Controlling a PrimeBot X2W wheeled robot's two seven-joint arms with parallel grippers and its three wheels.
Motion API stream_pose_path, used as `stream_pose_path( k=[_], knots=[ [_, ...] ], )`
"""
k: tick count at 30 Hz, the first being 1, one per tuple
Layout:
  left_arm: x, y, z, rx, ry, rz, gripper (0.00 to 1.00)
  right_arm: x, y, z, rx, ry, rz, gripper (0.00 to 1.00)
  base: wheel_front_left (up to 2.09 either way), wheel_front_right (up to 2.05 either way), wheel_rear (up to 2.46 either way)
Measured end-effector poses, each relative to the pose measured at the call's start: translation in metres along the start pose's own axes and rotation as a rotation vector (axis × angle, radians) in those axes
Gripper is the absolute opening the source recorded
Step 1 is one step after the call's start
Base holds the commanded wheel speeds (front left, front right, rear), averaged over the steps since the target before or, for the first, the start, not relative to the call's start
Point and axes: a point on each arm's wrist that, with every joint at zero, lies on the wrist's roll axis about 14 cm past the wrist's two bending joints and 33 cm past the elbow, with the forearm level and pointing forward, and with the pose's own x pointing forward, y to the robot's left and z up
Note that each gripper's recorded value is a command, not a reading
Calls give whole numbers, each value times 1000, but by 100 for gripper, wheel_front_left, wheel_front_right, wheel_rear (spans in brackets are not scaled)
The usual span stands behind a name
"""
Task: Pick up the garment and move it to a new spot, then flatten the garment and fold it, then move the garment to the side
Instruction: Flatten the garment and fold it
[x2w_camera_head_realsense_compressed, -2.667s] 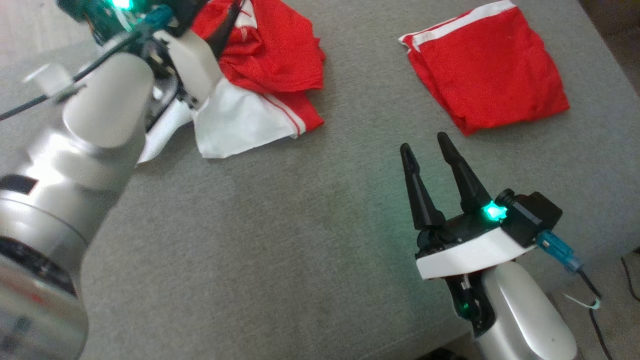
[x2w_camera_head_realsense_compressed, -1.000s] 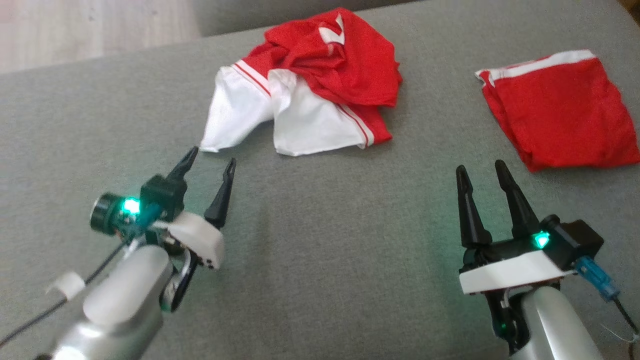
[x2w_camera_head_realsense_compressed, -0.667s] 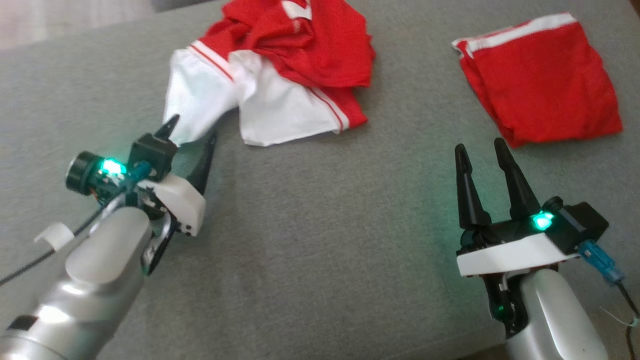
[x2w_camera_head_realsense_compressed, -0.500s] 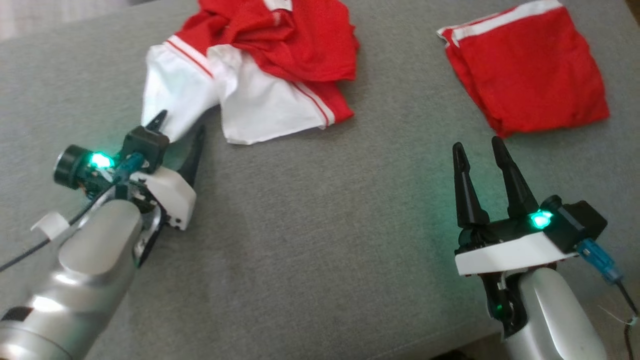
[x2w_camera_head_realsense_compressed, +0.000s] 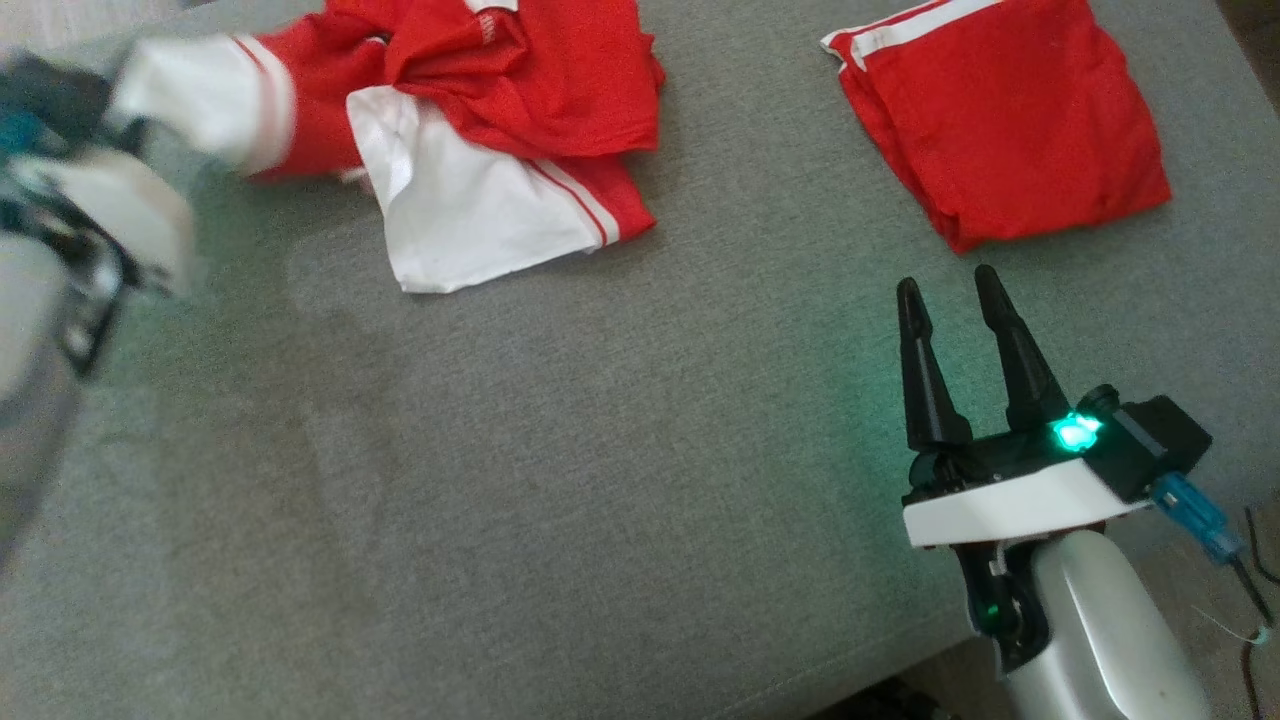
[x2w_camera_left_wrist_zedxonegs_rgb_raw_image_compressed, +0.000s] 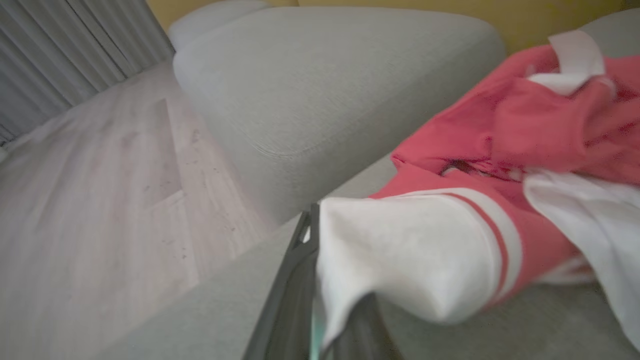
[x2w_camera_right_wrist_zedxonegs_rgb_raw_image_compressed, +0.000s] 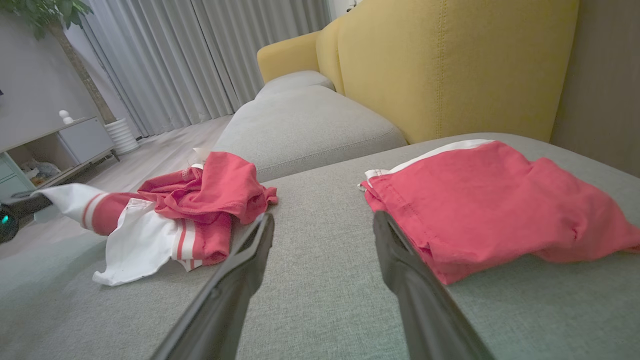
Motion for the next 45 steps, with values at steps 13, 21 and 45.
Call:
stream_pose_path(
  k=[13, 21, 45],
  knots=[
    [4, 104, 85, 69, -130, 309, 100, -3, 3, 7, 4, -14, 6, 100, 0, 0, 0],
    [0, 63, 97, 12, -251, 237, 100, -2, 8, 15, -7, -39, 26, 100, 0, 0, 0],
    [-154, -34, -36, -395, -201, 288, 100, 8, 68, 17, -8, -64, 208, 100, 0, 0, 0]
  ],
)
